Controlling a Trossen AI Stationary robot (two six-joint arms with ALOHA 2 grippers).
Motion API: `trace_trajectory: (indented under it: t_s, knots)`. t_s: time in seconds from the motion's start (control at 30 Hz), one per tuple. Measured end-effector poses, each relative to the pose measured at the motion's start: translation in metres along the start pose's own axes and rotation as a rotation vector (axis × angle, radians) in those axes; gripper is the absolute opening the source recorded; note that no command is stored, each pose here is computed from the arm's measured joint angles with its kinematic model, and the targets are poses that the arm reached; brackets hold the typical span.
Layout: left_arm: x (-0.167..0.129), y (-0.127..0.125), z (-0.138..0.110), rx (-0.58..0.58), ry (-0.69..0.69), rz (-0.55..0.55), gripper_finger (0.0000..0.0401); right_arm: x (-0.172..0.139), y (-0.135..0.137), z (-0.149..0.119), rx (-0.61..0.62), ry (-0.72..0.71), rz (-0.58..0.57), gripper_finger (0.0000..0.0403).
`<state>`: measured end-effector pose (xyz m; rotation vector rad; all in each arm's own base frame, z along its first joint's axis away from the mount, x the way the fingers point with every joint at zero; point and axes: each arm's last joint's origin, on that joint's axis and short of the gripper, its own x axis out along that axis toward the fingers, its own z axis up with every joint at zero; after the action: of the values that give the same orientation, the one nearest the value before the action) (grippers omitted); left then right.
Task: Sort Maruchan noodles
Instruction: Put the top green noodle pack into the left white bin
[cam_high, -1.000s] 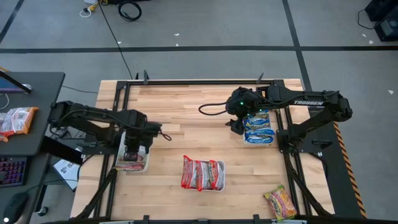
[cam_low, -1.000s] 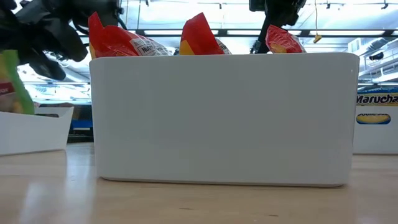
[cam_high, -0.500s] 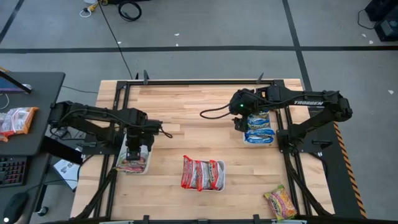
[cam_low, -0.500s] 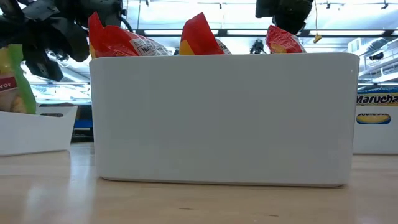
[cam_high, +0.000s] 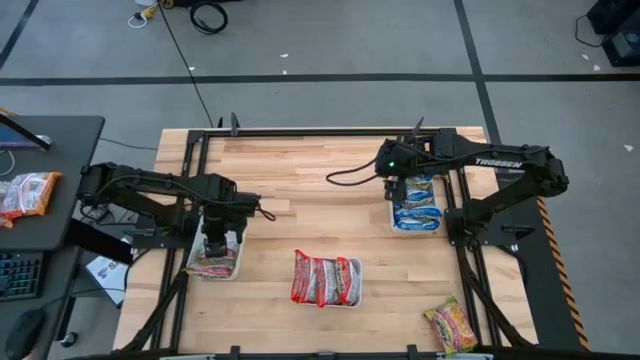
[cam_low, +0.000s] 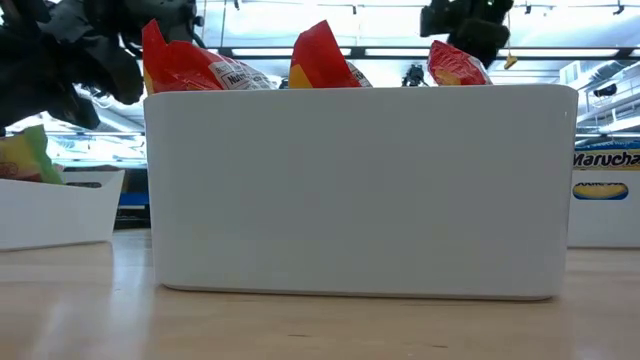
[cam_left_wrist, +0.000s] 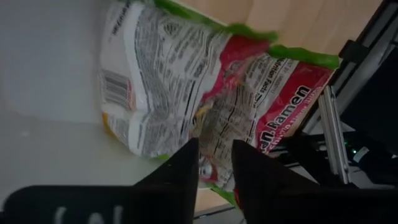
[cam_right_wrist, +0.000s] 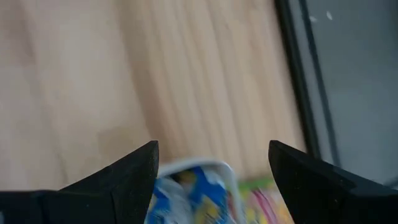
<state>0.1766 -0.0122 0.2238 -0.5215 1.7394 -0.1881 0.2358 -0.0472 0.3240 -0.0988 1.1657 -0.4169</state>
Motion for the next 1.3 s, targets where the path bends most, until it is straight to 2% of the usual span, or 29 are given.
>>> trace_trajectory:
  t_s: [0.17,0.33,0.43,0.5,0.73,0.83,1.03,1.2,1.3]
  knots:
    - [-0.003,-0.001,-0.003,-0.024,0.027,-0.021,0.0129,-0.010,-0.015,-0.013,0.006,0.029,-0.041,0.0307]
    - [-0.025,-0.004,0.000,-0.076,-0.029,0.006,0.0132,-0.020,-0.035,-0.024,0.067,0.023,-0.074,0.0307]
    - [-0.045,-0.008,0.002,-0.081,-0.113,0.066,0.0132,-0.017,-0.048,-0.029,0.155,0.055,-0.100,0.0307]
    - [-0.060,-0.011,0.004,-0.085,-0.187,0.116,0.0132,-0.010,-0.058,-0.033,0.269,0.089,-0.122,0.0307]
    - [-0.108,-0.021,0.006,-0.105,-0.434,0.276,0.0132,0.025,-0.098,-0.053,0.713,0.216,-0.214,0.0296]
    - [-0.122,-0.025,0.006,-0.099,-0.527,0.334,0.0132,0.048,-0.112,-0.062,0.834,0.233,-0.247,0.0281]
    - [-0.127,-0.026,0.010,-0.091,-0.598,0.382,0.0132,0.097,-0.122,-0.070,0.922,0.332,-0.205,0.0257]
    - [-0.127,-0.026,0.012,-0.096,-0.614,0.376,0.0132,0.135,-0.126,-0.073,0.896,0.474,-0.249,0.0254]
    - [-0.127,-0.026,0.011,-0.125,-0.618,0.366,0.0132,0.157,-0.134,-0.083,0.941,0.566,-0.259,0.0254]
